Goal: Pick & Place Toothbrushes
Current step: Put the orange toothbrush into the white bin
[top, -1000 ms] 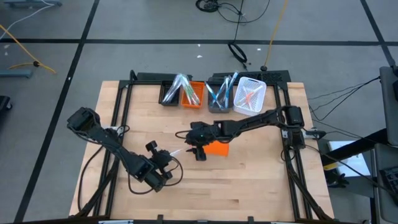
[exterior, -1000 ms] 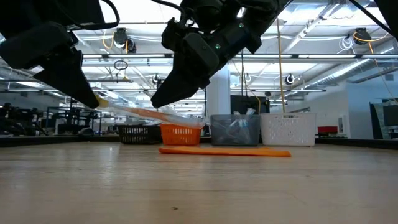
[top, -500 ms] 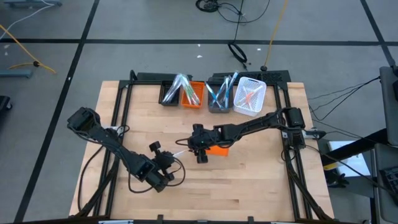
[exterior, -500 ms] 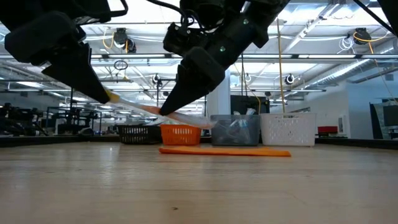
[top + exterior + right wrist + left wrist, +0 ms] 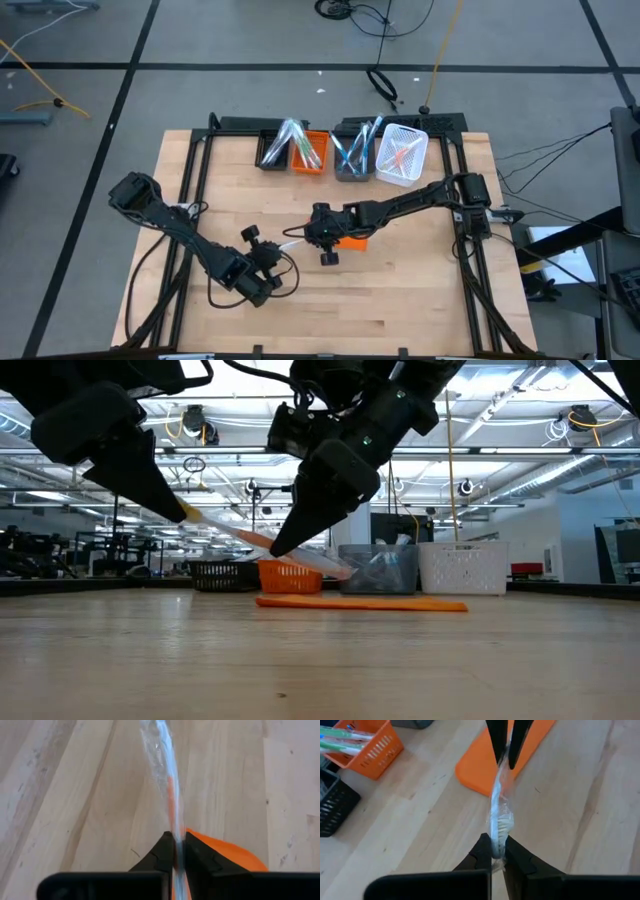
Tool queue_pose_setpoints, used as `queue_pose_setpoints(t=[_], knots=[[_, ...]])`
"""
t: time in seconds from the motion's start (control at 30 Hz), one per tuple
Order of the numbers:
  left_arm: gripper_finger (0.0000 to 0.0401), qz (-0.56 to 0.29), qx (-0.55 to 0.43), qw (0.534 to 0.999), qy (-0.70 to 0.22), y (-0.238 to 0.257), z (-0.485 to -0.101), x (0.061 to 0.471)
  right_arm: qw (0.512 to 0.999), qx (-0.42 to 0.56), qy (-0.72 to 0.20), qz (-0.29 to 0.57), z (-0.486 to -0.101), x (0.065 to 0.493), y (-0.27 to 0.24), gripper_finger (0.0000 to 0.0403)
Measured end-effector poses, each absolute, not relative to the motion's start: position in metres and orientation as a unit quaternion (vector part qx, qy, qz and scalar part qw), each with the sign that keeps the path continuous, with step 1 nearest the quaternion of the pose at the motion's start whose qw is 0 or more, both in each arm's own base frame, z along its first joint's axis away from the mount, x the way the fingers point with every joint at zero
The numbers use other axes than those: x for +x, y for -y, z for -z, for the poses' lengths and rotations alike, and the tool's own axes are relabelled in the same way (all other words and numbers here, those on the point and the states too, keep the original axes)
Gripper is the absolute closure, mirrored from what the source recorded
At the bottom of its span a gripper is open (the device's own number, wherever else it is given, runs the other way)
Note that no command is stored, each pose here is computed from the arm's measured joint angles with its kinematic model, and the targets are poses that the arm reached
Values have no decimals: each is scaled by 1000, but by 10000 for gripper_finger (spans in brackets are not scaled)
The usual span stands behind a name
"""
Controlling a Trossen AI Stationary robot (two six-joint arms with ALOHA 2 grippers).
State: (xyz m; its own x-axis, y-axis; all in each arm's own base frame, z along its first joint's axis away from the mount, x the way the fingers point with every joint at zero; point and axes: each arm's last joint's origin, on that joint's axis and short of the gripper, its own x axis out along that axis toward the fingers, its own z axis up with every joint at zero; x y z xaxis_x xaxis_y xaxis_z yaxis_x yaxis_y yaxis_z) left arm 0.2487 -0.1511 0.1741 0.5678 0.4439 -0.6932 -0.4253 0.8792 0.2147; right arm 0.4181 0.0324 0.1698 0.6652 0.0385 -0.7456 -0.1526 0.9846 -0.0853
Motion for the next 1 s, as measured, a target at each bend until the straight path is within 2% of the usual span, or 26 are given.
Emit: queue_pose_setpoints(t=[0.5, 0.77, 1.0], knots=[[282, -264, 13, 888, -377, 150, -175, 249, 905, -59, -419, -31, -168, 416, -29, 387], [223, -272, 19, 882, -385, 148, -174, 246, 881, -49, -466, 57, -169, 406, -11, 387], [215, -278, 13, 880, -384, 148, -174, 245, 872, -11, -466, 151, -189, 392, 9, 387]])
